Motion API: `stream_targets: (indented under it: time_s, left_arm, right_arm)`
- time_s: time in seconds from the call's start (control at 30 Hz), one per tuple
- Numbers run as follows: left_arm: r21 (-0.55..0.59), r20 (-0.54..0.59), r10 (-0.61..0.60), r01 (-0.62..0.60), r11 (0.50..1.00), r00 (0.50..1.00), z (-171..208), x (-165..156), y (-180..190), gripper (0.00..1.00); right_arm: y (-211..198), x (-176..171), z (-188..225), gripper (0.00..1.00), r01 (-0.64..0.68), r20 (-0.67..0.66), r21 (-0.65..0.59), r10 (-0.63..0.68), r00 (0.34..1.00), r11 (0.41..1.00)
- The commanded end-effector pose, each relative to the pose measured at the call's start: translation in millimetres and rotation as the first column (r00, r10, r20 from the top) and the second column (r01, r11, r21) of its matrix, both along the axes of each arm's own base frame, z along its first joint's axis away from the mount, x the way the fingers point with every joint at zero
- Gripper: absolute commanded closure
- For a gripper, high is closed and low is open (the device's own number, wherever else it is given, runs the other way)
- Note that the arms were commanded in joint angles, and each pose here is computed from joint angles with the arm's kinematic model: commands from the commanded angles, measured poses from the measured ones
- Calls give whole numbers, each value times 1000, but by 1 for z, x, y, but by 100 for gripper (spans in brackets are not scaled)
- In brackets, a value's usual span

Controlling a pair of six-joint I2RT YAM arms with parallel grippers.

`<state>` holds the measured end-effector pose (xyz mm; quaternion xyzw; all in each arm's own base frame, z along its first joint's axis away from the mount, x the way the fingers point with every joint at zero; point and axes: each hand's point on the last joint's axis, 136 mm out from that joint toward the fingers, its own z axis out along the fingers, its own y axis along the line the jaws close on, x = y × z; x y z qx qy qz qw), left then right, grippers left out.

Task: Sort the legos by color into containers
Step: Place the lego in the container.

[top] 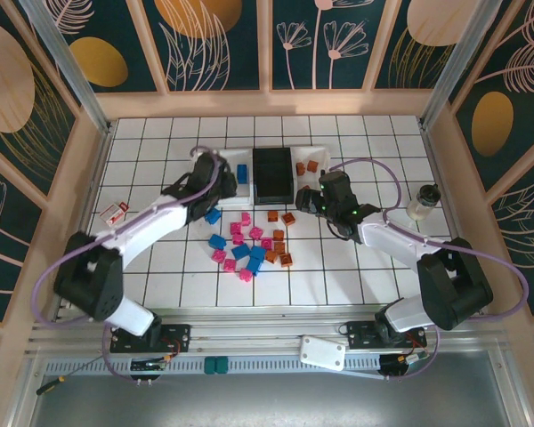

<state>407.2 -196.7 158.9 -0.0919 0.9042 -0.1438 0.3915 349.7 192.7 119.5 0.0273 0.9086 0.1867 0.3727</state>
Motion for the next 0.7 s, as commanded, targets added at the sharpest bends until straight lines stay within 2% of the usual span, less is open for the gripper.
stream_targets:
  time_s: [0.0, 0.13, 0.3, 0.47, 0.67]
  left_arm:
    - [116, -11, 20, -18, 993, 1000, -15, 33, 4, 83]
    - [104, -28, 61, -58, 993, 998, -30, 63, 7, 82]
    - [108, -38, 64, -59, 992, 997, -36, 88, -5, 73]
    - [73, 4, 48, -48, 996, 999, -9, 95, -12, 47]
    - [-31, 116, -10, 14, 999, 993, 52, 64, -20, 18]
  right_arm:
    - [4, -11, -4, 27, -10, -19, 1, 10, 1000, 1000]
    - [6, -20, -4, 27, -27, -23, 2, 27, 999, 1000]
    - [13, -34, -10, 27, -65, -46, -4, 64, 997, 998]
    - [28, -55, -28, 27, -138, -99, -3, 137, 986, 990]
    - [58, -75, -41, 26, -236, -128, 35, 238, 963, 971]
